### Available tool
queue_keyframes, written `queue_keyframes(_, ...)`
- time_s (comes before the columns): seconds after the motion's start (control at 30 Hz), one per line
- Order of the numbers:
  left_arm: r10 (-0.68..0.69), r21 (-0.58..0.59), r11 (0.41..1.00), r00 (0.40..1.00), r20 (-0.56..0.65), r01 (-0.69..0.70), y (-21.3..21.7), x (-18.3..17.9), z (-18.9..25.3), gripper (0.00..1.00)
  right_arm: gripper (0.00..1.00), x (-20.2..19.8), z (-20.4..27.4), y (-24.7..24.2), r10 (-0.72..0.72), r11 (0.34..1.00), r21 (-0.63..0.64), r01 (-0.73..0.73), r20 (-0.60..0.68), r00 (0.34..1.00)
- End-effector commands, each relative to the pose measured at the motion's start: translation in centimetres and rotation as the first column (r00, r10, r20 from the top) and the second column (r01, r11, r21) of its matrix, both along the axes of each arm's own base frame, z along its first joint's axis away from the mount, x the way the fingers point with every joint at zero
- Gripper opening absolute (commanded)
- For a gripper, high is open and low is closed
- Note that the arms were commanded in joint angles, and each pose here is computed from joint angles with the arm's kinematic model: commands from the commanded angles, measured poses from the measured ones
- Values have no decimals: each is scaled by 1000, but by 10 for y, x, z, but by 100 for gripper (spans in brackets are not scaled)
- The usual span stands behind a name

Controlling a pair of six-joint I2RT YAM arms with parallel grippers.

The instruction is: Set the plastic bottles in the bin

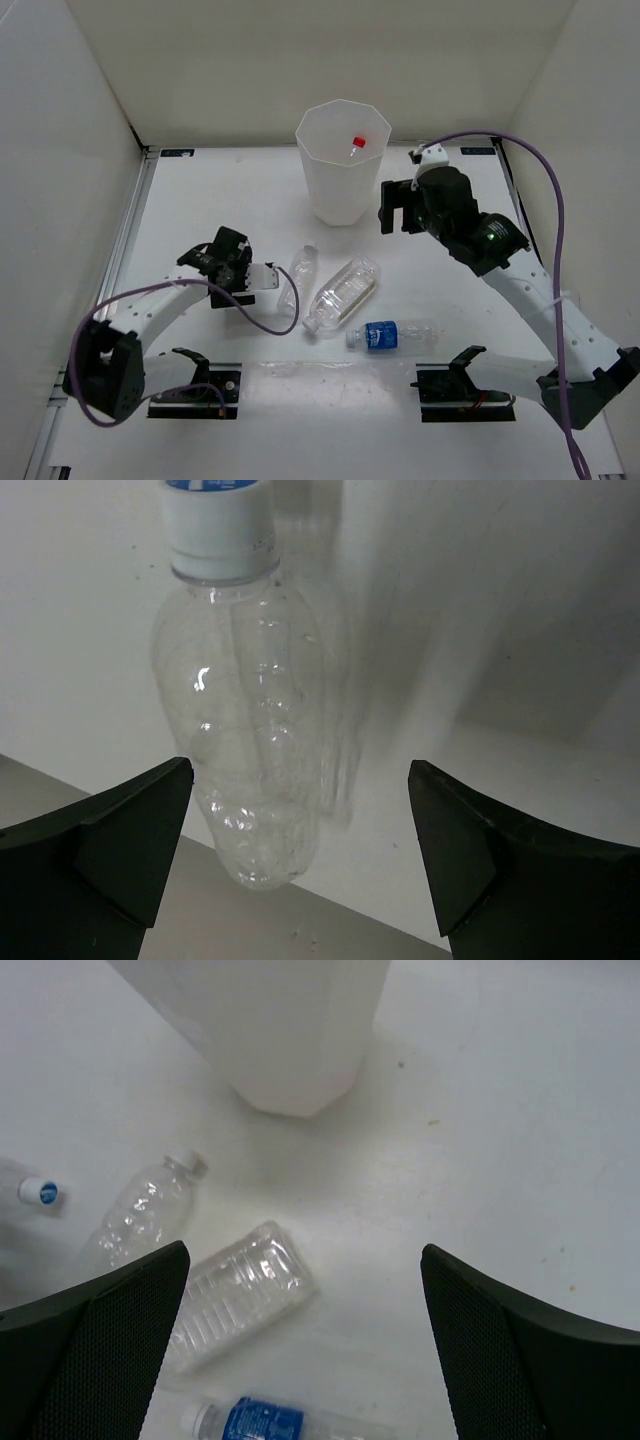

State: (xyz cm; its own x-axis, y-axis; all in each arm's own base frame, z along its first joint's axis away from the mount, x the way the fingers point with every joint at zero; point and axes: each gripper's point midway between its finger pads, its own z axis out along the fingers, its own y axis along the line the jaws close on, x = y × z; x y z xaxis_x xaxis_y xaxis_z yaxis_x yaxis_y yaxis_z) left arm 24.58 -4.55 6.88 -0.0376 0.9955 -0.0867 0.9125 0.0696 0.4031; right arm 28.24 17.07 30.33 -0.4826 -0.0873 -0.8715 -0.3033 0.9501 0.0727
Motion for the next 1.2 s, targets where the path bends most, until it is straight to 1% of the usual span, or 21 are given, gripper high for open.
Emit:
queue_keyframes(0.0, 39, 46, 998, 999, 34, -40, 1, 22, -1, 100, 100, -16, 16, -7, -33, 994, 101, 31, 19, 999)
queue_keyframes(0.17, 70, 77, 995, 997, -23, -68, 2, 24, -25, 100, 100, -21, 7, -12, -51, 994, 101, 51, 0, 999)
queue_keyframes(0.23, 114, 60, 992, 993, -26, -113, 0, 27, -25, 94, 100, -24, 8, -14, -56, 993, 108, 56, -3, 998)
queue_keyframes(0.27, 127, 54, 991, 992, -25, -126, -2, 30, -24, 85, 100, -25, 6, -14, -60, 992, 111, 62, -14, 998)
queue_keyframes(0.3, 146, 42, 988, 989, -12, -145, -1, 34, -20, 67, 100, -24, 2, -16, -70, 992, 101, 71, -17, 997)
queue_keyframes(0.4, 169, 37, 985, 985, -13, -169, 3, 34, -20, 51, 100, -29, 2, -20, -70, 992, 102, 71, -16, 997)
queue_keyframes(0.43, 192, 24, 981, 981, -3, -192, 5, 35, -17, 36, 100, -29, -2, -22, -85, 991, 98, 87, -23, 996)
queue_keyframes(0.47, 216, 4, 976, 976, 18, -216, 5, 40, -10, 13, 100, -30, 0, -23, -85, 991, 104, 86, -17, 996)
queue_keyframes(0.57, 310, -108, 946, 950, 34, -305, -3, 56, 22, 10, 100, -28, 1, -26, -102, 990, 97, 103, -10, 995)
queue_keyframes(0.6, 374, -204, 913, 924, 82, -352, -9, 78, 59, 10, 100, -29, 3, -28, -110, 989, 100, 110, 0, 994)
queue_keyframes(0.63, 404, -236, 895, 912, 66, -379, -10, 83, 74, 10, 100, -28, -2, -30, -121, 989, 88, 121, -5, 993)
queue_keyframes(0.67, 427, -314, 867, 902, 67, -387, -18, 95, 96, 10, 100, -28, -4, -37, -149, 986, 74, 148, 4, 989)
queue_keyframes(0.7, 463, -381, 834, 882, 88, -400, -21, 109, 122, 10, 100, -28, -8, -40, -167, 984, 70, 166, -1, 986)
queue_keyframes(0.73, 544, -512, 756, 826, 146, -407, -23, 140, 179, 10, 100, -28, -10, -43, -185, 980, 71, 184, -1, 983)
queue_keyframes(0.8, 609, -643, 665, 774, 172, -380, -34, 162, 237, 10, 100, -28, -24, -46, -215, 975, 57, 216, -25, 976)
queue_keyframes(0.83, 634, -726, 617, 739, 230, -304, -40, 180, 294, 10, 100, -30, -31, -47, -220, 974, 50, 222, -42, 975)
queue_keyframes(0.9, 610, -819, 551, 748, 262, -162, -68, 187, 352, 10, 100, -31, -44, -52, -262, 962, 60, 267, -72, 962)
queue_keyframes(0.93, 600, -870, 490, 743, 296, -49, -87, 182, 401, 10, 100, -31, -50, -54, -285, 955, 59, 290, -81, 955)
queue_keyframes(1.0, 524, -897, 436, 791, 317, 71, -125, 186, 426, 10, 100, -32, -64, -62, -342, 936, 52, 347, -95, 935)
queue_keyframes(1.03, 486, -909, 391, 807, 336, 143, -149, 182, 444, 10, 100, -33, -69, -66, -383, 917, 68, 392, -115, 916)
queue_keyframes(1.17, 397, -920, 293, 842, 364, 260, -217, 198, 465, 10, 100, -35, -82, -68, -442, 883, 97, 459, -158, 883)
